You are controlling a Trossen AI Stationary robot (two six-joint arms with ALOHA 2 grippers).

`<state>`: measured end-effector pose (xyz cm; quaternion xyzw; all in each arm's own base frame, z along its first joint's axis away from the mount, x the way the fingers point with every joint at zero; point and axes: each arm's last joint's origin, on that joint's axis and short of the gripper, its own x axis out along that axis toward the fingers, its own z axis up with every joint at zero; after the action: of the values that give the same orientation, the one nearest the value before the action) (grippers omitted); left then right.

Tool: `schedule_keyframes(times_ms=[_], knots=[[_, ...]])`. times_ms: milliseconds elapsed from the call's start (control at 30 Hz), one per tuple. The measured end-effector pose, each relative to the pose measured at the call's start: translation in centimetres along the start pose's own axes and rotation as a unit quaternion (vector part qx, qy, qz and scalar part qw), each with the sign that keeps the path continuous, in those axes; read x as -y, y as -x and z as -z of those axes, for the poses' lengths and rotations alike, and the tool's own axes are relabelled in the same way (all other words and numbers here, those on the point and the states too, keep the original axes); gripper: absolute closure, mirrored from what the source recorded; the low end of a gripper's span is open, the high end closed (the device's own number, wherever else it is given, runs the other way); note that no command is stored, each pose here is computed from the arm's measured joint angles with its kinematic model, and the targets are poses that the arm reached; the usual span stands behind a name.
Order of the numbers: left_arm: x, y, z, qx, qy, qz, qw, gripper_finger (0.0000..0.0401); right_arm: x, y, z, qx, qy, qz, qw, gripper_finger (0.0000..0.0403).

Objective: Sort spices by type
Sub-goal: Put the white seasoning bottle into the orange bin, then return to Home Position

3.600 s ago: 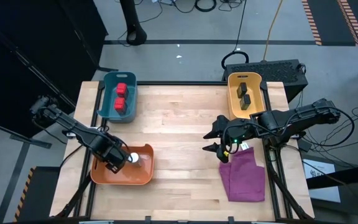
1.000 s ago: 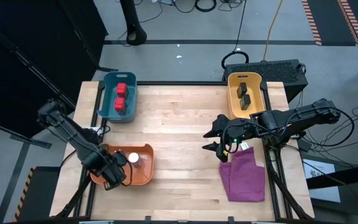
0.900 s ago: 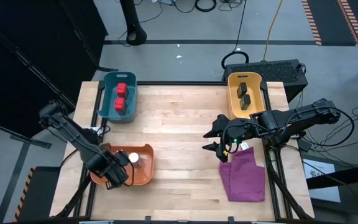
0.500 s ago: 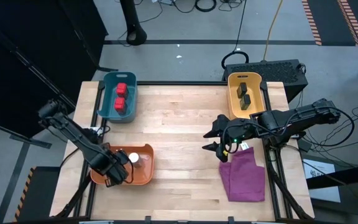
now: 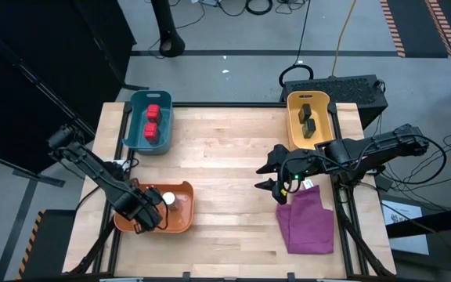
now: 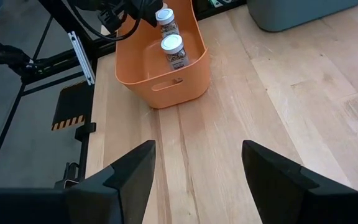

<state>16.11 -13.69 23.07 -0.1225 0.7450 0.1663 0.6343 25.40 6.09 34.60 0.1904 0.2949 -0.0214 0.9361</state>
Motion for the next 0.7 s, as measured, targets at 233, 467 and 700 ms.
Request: schedule_keyframes(times_ms=[233,467,700], knots=[[0.5,1.6,-0.1,0.009,0.034,0.028,0.999,0.0397,0.0,0.0,0.0,0.0,0.0,0.0,1.0,0.0181],[1.2,7.6,0.0,0.076,0.038,0.085,0.993,0.0397,0.0,0.0,0.0,0.002,0.012,0.001,1.0,0.0181],[1.3,14.3,-1.0,0.349,0.061,0.124,0.927,0.0389,0.1,0.0,-0.3,0.03,-0.002,0.029,0.999,0.0181]])
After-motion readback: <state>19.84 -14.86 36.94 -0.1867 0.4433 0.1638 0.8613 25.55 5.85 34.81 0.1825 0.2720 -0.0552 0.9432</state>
